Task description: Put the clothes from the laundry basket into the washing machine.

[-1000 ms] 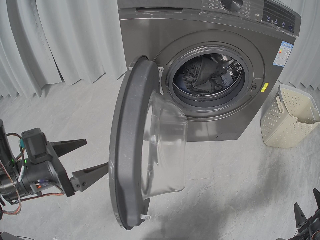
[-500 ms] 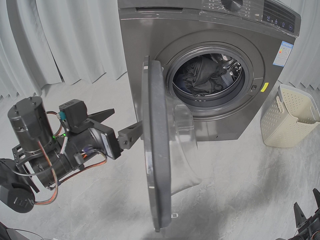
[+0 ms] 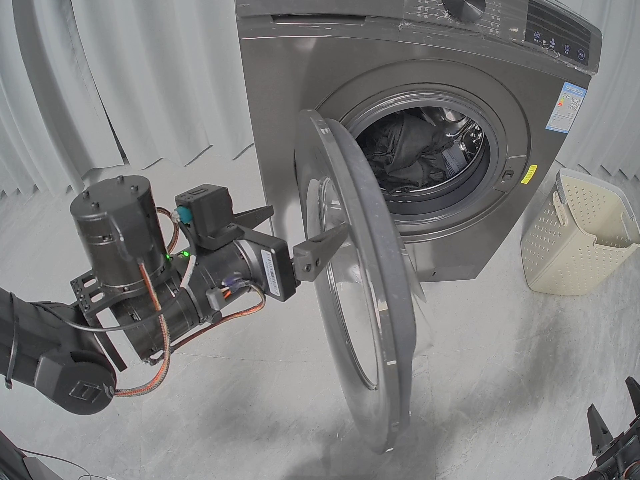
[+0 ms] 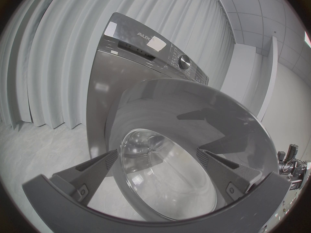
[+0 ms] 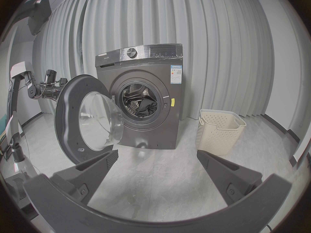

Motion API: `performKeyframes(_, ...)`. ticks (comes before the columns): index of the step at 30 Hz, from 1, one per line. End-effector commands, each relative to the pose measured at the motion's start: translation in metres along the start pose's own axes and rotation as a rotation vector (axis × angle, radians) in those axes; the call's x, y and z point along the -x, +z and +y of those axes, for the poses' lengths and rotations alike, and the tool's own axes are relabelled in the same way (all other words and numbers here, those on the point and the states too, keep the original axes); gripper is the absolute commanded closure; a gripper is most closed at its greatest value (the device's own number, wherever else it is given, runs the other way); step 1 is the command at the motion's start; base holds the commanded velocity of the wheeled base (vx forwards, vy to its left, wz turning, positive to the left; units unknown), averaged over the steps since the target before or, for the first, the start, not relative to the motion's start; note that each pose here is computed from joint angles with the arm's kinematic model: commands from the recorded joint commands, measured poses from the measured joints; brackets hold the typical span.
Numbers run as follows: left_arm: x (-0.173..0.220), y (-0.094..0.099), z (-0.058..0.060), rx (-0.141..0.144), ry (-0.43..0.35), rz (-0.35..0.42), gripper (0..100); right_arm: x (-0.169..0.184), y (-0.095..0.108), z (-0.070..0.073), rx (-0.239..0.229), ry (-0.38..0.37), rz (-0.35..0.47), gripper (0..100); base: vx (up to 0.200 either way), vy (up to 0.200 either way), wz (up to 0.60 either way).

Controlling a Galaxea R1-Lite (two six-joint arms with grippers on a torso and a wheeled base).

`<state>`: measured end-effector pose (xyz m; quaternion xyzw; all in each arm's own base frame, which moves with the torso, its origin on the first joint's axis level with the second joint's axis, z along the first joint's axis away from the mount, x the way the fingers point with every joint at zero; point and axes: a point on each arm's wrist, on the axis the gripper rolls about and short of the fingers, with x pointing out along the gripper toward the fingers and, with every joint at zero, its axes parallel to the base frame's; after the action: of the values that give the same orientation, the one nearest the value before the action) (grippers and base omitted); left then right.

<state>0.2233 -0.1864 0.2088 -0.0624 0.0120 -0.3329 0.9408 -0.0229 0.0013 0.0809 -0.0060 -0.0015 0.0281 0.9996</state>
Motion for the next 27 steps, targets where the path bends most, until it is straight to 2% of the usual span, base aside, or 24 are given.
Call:
performKeyframes(1,-0.009,-0.001,-0.002,0.000,-0.009,-0.001,0,0.000,-0.005,0.000,0.000,0.001,0.004,0,0.000,0.000,0.00)
performKeyframes(7,-0.024,-0.002,-0.011,0.001,-0.031,-0.006,0,0.000,-0.005,0.000,0.000,0.001,0.004,0,0.000,0.000,0.00)
performKeyframes(14,-0.042,-0.005,-0.013,-0.001,-0.030,-0.011,0,0.000,-0.005,0.000,0.000,0.001,0.004,0,0.000,0.000,0.00)
performKeyframes(27,-0.087,-0.001,-0.011,0.002,-0.020,-0.071,0,0.000,-0.005,0.000,0.000,0.001,0.004,0,0.000,0.000,0.00)
